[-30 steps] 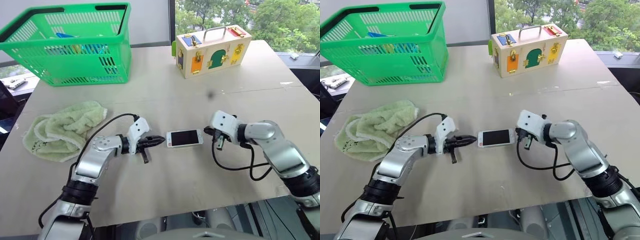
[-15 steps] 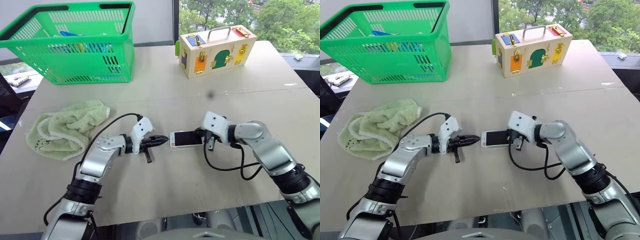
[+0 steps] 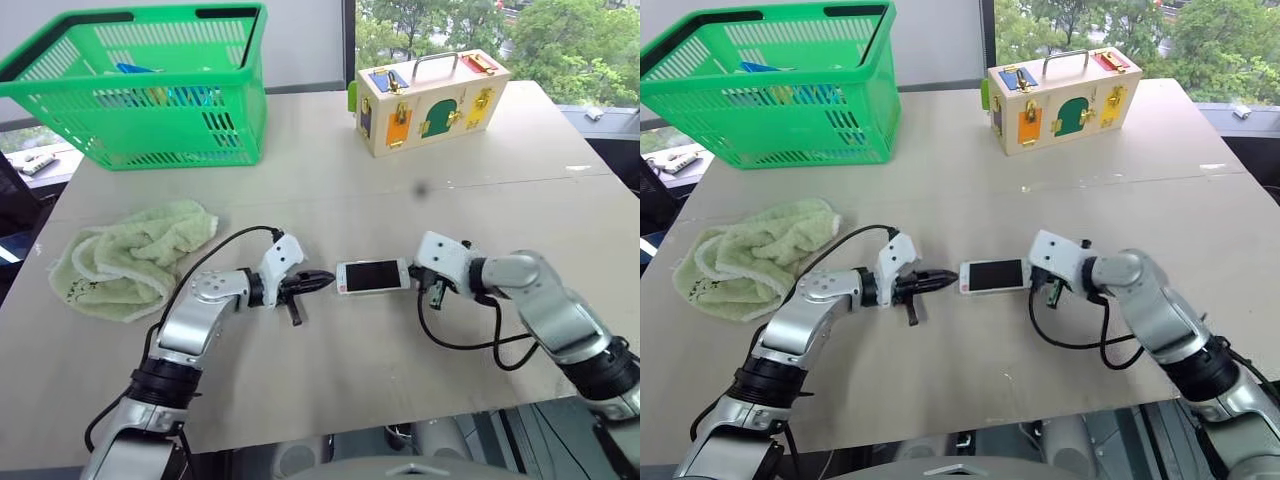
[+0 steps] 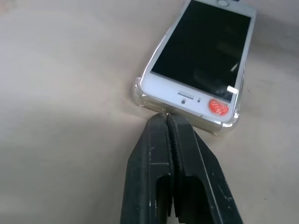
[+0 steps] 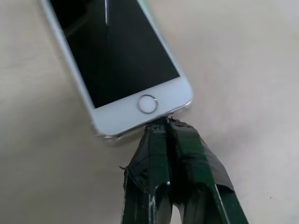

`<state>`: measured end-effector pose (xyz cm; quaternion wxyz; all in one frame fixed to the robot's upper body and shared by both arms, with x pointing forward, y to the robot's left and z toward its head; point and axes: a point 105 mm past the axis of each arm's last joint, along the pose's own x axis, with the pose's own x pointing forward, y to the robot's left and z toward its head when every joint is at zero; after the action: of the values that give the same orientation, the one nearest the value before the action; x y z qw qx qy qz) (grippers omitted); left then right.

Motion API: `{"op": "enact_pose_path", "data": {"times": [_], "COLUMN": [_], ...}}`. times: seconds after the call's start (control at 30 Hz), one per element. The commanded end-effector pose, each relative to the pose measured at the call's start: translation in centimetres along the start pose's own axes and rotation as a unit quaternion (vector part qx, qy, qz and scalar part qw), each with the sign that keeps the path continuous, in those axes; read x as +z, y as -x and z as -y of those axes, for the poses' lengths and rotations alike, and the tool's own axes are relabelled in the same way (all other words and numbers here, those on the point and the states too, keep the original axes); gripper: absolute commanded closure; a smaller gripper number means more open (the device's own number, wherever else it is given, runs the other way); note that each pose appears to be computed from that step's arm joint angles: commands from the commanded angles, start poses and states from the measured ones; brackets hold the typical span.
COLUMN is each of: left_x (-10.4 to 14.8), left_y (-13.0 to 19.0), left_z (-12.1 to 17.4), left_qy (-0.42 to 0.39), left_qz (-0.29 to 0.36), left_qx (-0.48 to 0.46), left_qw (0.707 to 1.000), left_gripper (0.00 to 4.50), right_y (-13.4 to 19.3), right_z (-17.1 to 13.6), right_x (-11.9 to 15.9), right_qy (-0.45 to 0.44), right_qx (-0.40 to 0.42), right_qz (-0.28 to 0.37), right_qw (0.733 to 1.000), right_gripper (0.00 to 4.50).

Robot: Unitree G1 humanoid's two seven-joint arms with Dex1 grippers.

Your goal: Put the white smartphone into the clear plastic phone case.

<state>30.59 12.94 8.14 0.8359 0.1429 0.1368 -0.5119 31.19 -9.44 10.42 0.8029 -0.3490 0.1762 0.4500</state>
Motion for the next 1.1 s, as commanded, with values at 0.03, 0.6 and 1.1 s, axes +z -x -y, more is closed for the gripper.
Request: {"op": "enact_pose_path", "data": {"times": [0.03,0.6,1.1], "left_x": [0.5,4.2,1.3], "left_y": [-0.5,0.8,-1.6], "left_z": [0.3,1.8,1.5], "left_qy": [-0.01,0.033,0.0], "left_qz": [0.006,0.091,0.014], "left_qx": [-0.01,-0.092,-0.081], "left_qw": [1.0,0.991,0.997], "left_gripper": [4.43,4.43,4.43], "right_y": [-0.7,3.5,-0.6], "right_z": [-1.1,3.0,-0.6], "right_x": [3.4,2.0,-0.6], "right_qy": [0.035,-0.122,-0.192], "right_qx": [0.027,-0.064,0.048], "right_qz": [0.056,0.09,-0.019], "right_qw": [0.997,0.986,0.98], "right_gripper": [4.5,4.5,4.5]}}
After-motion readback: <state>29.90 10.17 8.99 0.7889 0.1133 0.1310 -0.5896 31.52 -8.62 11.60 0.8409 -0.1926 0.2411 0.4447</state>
